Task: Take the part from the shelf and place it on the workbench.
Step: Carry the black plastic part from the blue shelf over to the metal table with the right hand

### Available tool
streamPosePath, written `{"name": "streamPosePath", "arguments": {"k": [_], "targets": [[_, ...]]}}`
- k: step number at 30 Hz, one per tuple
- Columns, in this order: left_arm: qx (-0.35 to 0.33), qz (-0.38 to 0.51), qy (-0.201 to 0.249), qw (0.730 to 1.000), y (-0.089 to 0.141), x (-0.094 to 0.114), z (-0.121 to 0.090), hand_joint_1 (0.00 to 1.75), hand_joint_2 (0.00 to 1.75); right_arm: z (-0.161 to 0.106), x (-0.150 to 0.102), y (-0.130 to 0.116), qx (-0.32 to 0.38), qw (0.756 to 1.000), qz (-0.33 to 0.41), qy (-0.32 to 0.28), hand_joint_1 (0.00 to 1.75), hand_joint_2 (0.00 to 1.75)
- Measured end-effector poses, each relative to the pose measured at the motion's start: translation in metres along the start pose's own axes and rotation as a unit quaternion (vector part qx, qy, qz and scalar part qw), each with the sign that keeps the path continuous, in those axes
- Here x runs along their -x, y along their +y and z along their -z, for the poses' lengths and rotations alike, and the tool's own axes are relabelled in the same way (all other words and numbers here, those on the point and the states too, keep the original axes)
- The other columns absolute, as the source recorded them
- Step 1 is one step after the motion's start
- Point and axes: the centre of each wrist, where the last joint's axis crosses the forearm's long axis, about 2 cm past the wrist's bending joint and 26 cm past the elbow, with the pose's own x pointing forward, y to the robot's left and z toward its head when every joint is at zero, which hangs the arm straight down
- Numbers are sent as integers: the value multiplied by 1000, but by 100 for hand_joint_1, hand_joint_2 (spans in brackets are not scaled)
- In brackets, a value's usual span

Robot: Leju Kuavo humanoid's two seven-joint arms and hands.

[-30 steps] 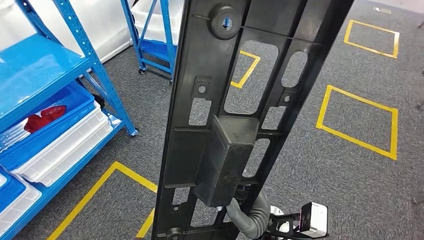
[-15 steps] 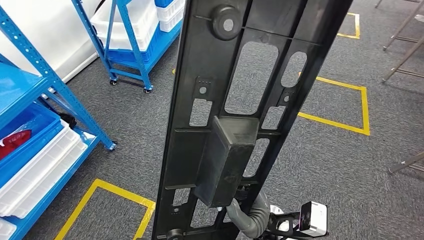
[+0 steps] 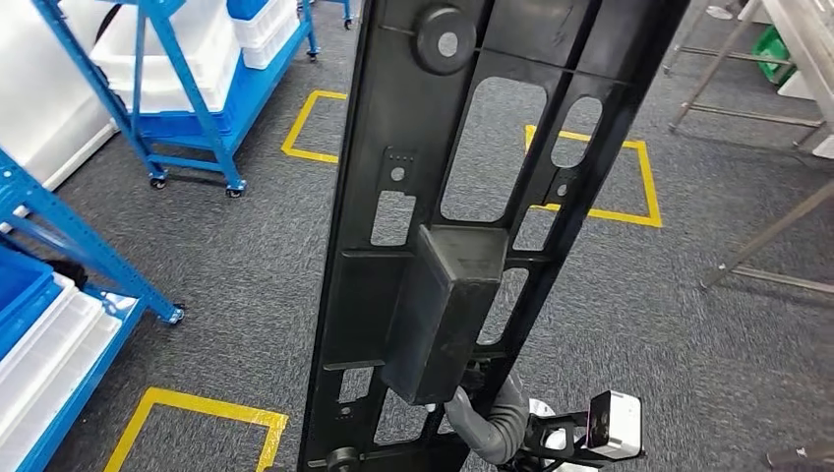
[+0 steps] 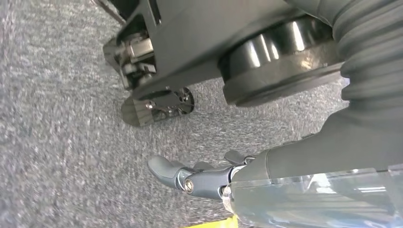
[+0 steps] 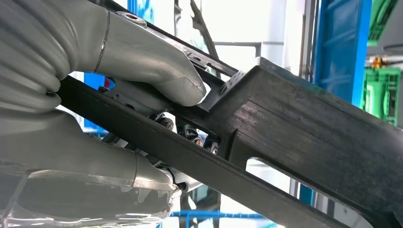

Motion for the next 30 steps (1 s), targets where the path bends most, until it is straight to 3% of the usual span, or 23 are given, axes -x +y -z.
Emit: {"name": "streamPosePath", "arguments": {"k": [30], "targets": [[10, 12, 6, 1000, -1, 0, 0, 0, 175, -4, -2, 4, 16, 1000, -4, 7, 175, 175]]}}
